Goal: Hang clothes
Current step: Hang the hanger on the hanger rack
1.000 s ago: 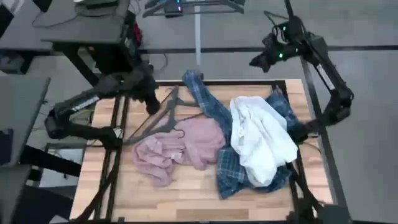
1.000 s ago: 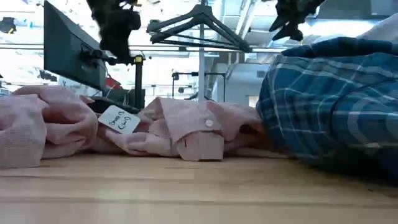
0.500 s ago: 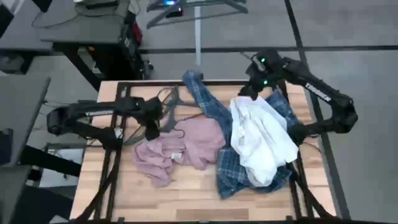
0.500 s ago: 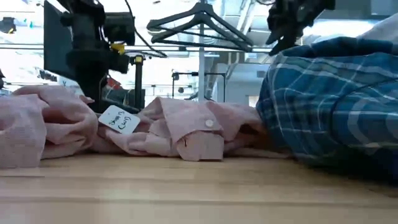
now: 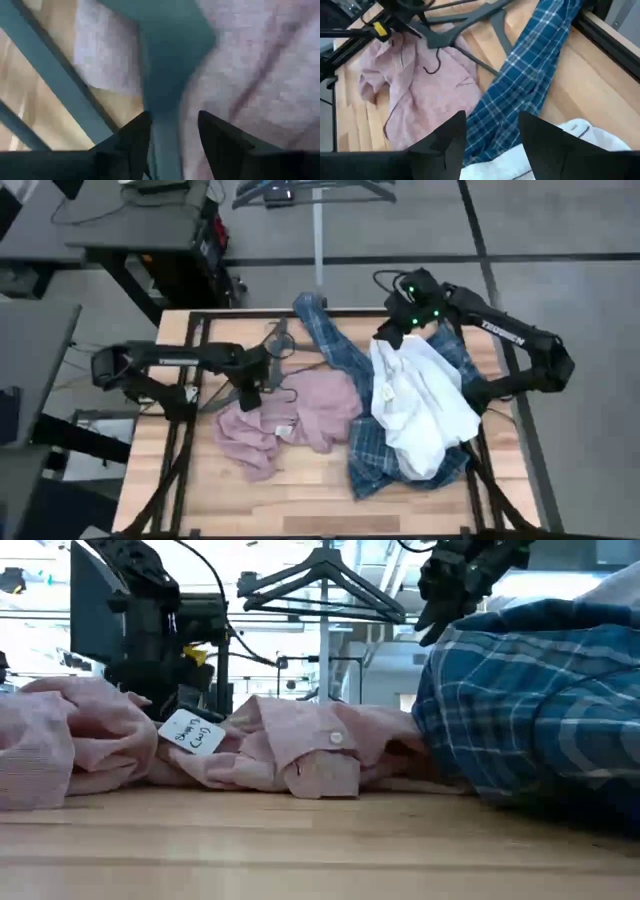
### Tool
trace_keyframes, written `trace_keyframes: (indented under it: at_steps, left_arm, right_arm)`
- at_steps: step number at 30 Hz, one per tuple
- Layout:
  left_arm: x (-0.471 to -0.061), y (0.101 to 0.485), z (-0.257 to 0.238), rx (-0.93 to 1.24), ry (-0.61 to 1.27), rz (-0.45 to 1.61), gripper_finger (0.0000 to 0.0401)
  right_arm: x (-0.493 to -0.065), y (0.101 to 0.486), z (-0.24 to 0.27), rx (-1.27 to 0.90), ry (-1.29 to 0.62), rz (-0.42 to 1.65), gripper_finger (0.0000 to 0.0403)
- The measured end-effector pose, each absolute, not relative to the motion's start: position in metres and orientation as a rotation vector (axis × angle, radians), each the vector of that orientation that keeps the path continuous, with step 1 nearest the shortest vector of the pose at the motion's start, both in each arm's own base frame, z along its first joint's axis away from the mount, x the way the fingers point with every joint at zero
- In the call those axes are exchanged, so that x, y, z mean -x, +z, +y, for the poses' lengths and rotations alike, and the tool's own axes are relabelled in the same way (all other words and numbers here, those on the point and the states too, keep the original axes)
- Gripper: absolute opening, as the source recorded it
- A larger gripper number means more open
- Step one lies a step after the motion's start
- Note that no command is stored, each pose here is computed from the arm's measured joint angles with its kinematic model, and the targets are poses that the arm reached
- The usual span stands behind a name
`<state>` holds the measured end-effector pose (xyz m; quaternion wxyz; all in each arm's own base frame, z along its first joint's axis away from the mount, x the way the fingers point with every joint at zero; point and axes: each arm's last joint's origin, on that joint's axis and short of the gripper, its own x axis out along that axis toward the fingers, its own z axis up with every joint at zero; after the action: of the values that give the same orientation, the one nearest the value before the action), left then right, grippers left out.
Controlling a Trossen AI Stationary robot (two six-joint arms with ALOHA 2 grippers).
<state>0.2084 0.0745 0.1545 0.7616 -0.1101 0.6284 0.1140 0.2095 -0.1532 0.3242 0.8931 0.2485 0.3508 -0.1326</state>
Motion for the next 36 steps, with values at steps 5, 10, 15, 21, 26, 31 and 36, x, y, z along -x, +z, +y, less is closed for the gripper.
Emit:
trace_keyframes:
  at_steps: [5, 10, 15, 21, 26, 31, 36]
  left_arm:
    - [-0.212, 0.132, 0.076, 0.311, 0.301, 1.394, 0.0150]
    - [-0.215, 0.129, 0.076, 0.283, 0.275, 1.421, 0.0103]
    - [-0.219, 0.156, 0.078, 0.267, 0.251, 1.384, 0.0058]
    - [-0.218, 0.225, 0.077, 0.238, 0.218, 1.303, 0.0058]
    - [-0.214, 0.290, 0.077, 0.224, 0.177, 1.138, 0.0058]
    - [-0.213, 0.345, 0.077, 0.416, -0.116, 0.873, 0.0058]
    - [-0.210, 0.377, 0.080, 0.597, -0.497, 0.644, 0.0058]
  right_arm:
    - [-0.210, 0.324, -0.153, -0.515, -0.275, 0.728, 0.0166]
    - [-0.210, 0.324, -0.153, -0.515, -0.275, 0.726, 0.0166]
    - [-0.210, 0.325, -0.153, -0.537, -0.283, 0.717, 0.0166]
    - [-0.211, 0.332, -0.154, -0.549, -0.291, 0.684, 0.0166]
    - [-0.216, 0.354, -0.153, -0.485, -0.266, 0.601, 0.0166]
    - [-0.219, 0.385, -0.150, -0.385, -0.196, 0.496, 0.0166]
    - [-0.221, 0.403, -0.145, -0.336, -0.167, 0.436, 0.0166]
